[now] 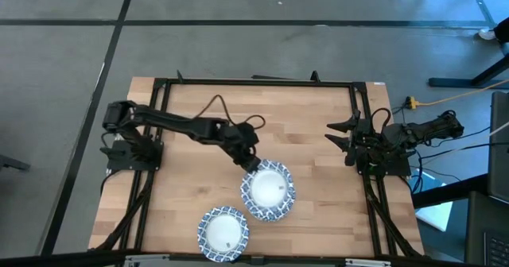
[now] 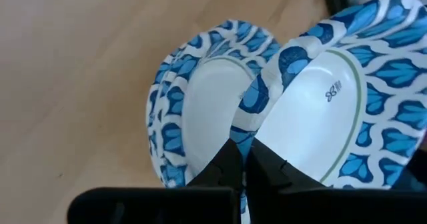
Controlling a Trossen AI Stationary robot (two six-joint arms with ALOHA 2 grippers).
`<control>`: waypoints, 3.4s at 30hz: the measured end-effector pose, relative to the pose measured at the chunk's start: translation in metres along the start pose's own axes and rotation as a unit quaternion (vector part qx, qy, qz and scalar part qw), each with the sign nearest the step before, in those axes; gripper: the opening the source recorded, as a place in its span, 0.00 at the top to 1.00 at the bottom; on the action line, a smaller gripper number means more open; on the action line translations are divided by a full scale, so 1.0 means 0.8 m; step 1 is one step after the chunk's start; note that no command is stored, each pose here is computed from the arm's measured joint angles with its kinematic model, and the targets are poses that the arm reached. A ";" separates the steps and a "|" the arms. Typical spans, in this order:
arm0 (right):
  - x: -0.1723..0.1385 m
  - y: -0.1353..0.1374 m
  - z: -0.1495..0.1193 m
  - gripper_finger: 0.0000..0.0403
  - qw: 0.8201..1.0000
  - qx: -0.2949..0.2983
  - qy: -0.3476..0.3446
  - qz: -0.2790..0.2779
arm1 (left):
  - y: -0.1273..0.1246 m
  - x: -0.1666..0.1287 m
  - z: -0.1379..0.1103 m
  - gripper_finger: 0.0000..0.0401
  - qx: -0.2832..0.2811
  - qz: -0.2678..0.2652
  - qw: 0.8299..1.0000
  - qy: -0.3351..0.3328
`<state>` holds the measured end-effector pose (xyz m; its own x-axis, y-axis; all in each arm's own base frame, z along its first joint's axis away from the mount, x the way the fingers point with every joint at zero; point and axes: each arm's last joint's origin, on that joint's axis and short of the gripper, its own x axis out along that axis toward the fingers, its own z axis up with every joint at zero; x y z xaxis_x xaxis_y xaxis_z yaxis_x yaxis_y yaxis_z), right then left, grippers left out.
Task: Nest bowls inside each other
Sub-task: Stack the blue patterned bowl on the blue patterned bowls
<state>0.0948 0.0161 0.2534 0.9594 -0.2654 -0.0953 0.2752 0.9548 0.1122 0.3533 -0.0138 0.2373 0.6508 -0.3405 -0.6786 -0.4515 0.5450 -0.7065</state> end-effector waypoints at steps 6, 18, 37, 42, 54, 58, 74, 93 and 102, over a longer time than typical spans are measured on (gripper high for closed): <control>0.000 0.000 0.000 0.55 1.000 0.001 0.000 0.000 | -0.004 0.029 0.003 1.00 -0.005 0.011 0.999 0.033; 0.000 -0.001 -0.005 0.55 1.000 0.003 0.018 -0.003 | -0.005 0.048 0.007 0.95 0.008 0.017 0.999 0.050; 0.000 -0.001 -0.006 0.55 1.000 0.001 0.021 0.000 | -0.001 0.039 0.017 0.59 0.082 0.037 0.996 0.015; 0.000 -0.001 -0.006 0.55 1.000 0.000 0.021 0.000 | 0.006 0.018 0.021 0.60 0.107 0.098 0.989 -0.011; 0.000 -0.001 -0.006 0.55 1.000 0.007 0.024 -0.001 | -0.023 -0.024 -0.032 0.60 0.197 0.080 0.973 0.089; 0.000 -0.001 -0.006 0.55 1.000 0.008 0.024 -0.001 | -0.037 -0.022 -0.055 0.60 0.218 0.049 0.967 0.125; 0.000 -0.001 -0.006 0.55 0.999 0.024 0.024 -0.001 | 0.001 0.010 -0.128 0.60 0.174 0.165 0.958 0.158; 0.000 -0.001 -0.006 0.55 0.999 0.023 0.023 0.000 | 0.039 -0.044 -0.151 0.62 0.107 0.099 0.989 -0.001; 0.000 -0.001 -0.006 0.55 0.999 0.022 0.024 0.000 | 0.034 -0.053 -0.164 0.62 0.117 0.052 0.992 -0.019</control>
<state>0.0940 0.0162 0.2483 0.9560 -0.2569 -0.1419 0.2779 0.9478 0.1561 0.2333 -0.0846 0.2208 0.6323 -0.2468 -0.7344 -0.3668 0.7396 -0.5643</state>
